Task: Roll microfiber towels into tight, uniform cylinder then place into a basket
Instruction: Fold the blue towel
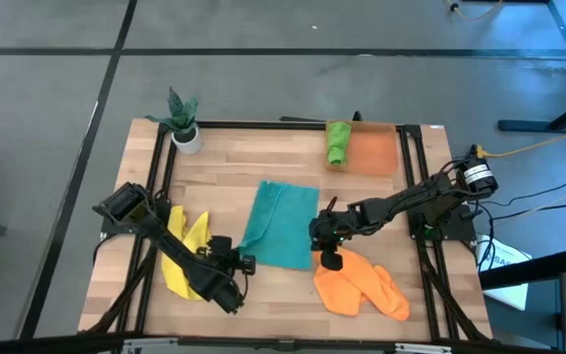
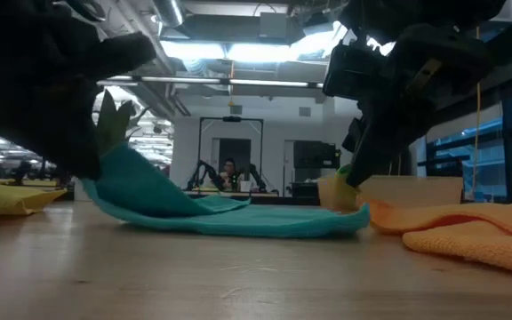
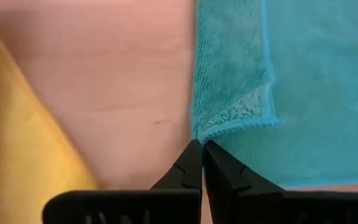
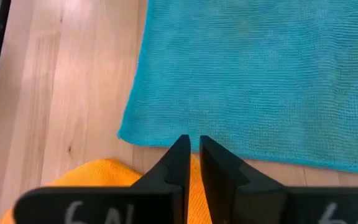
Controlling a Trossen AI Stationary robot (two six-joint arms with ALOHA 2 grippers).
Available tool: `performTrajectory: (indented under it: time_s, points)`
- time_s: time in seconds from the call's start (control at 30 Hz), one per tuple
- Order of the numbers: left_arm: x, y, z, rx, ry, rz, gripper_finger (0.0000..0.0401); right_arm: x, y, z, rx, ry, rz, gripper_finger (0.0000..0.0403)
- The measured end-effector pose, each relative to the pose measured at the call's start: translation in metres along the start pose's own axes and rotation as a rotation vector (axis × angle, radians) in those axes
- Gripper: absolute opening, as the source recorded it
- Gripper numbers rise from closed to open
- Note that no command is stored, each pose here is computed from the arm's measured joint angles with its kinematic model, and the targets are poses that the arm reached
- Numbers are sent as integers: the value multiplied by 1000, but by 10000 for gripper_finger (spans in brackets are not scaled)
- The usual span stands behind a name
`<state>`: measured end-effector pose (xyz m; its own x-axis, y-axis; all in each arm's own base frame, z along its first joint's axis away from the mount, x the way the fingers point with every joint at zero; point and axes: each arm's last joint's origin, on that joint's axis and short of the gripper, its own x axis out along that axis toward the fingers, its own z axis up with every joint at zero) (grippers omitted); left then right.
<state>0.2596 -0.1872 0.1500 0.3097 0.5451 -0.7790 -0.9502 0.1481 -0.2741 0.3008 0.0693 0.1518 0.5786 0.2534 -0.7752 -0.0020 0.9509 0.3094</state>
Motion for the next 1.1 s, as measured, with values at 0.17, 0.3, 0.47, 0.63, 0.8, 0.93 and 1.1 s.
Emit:
performTrajectory:
  time_s: [0.17, 0.3, 0.47, 0.63, 0.8, 0.93, 1.1]
  points:
    - [2, 2, -4, 79, 70, 62, 0, 0, 0, 0, 0, 0, 0, 38]
    - [2, 2, -4, 117, 79, 66, 0, 0, 0, 0, 7, -1, 0, 39]
    - [2, 2, -5, 212, 88, 55, 12, 0, 0, 0, 30, 0, 0, 39]
    - [2, 2, -5, 195, 97, 63, 50, 0, 0, 0, 32, 0, 0, 39]
    - [6, 1, -4, 168, 206, 146, 97, 0, 0, 0, 61, -4, 2, 39]
    - [7, 0, 0, 180, 304, 205, 116, -2, 0, 9, 91, -25, 5, 39]
    - [-10, -2, 13, 178, 280, 120, 118, -16, -4, 45, 119, -114, 1, 38]
